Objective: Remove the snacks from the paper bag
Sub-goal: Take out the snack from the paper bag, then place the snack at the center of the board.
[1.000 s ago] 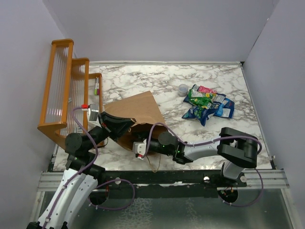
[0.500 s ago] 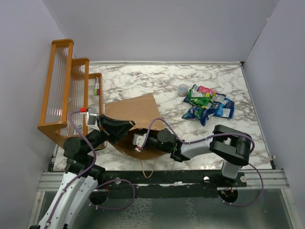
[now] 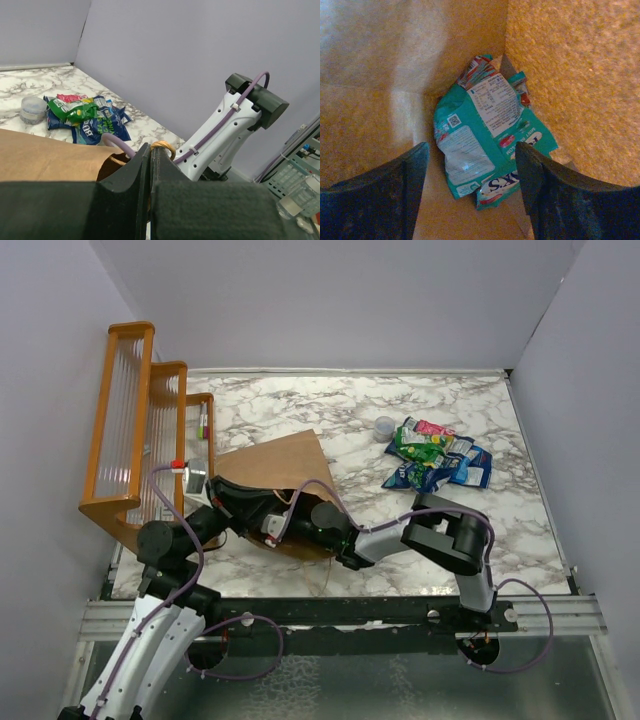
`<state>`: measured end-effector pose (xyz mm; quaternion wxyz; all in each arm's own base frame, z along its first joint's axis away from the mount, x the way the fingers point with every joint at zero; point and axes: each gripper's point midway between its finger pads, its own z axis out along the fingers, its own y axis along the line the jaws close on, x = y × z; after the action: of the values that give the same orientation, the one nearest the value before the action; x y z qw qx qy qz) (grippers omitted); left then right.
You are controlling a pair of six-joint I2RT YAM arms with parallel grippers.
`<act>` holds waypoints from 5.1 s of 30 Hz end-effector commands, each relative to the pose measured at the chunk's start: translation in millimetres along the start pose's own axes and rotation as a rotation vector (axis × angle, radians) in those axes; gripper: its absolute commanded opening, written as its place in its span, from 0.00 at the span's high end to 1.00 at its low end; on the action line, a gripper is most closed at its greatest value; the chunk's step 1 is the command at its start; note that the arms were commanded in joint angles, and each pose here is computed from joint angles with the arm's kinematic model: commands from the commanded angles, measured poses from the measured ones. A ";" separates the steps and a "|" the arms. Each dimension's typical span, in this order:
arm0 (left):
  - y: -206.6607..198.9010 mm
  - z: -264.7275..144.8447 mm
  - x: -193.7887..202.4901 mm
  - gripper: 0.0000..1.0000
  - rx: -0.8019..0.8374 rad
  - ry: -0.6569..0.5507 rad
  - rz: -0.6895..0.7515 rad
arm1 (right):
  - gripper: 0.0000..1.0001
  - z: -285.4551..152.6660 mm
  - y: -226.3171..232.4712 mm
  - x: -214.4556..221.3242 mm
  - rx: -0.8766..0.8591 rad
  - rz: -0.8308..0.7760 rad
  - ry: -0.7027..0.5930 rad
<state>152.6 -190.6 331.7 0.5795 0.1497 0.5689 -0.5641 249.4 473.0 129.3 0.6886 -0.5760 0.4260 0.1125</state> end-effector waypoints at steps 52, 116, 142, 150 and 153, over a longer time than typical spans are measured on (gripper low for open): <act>-8.6 13.9 -31.4 1.00 -0.003 -0.064 -0.062 | 0.10 49.6 2.6 8.5 -0.257 -0.572 0.073; 69.0 -8.6 -30.4 1.00 -0.435 -0.119 -0.008 | 0.99 -231.3 -124.4 -208.2 -0.077 -0.017 -0.501; 36.5 -6.5 11.0 1.00 -0.191 0.051 0.033 | 0.96 -322.0 -168.4 167.3 1.418 1.073 0.660; 42.2 -16.8 26.8 1.00 -0.218 0.110 0.064 | 0.78 -337.3 -148.2 193.6 1.444 1.110 0.699; 40.9 -18.4 27.7 1.00 -0.218 0.116 0.067 | 0.64 -335.9 -150.5 194.2 1.439 1.096 0.706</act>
<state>177.8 -174.5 285.5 0.5775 0.1111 0.6568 -0.4719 309.8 65.3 106.2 0.5594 0.2406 0.7916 -0.0498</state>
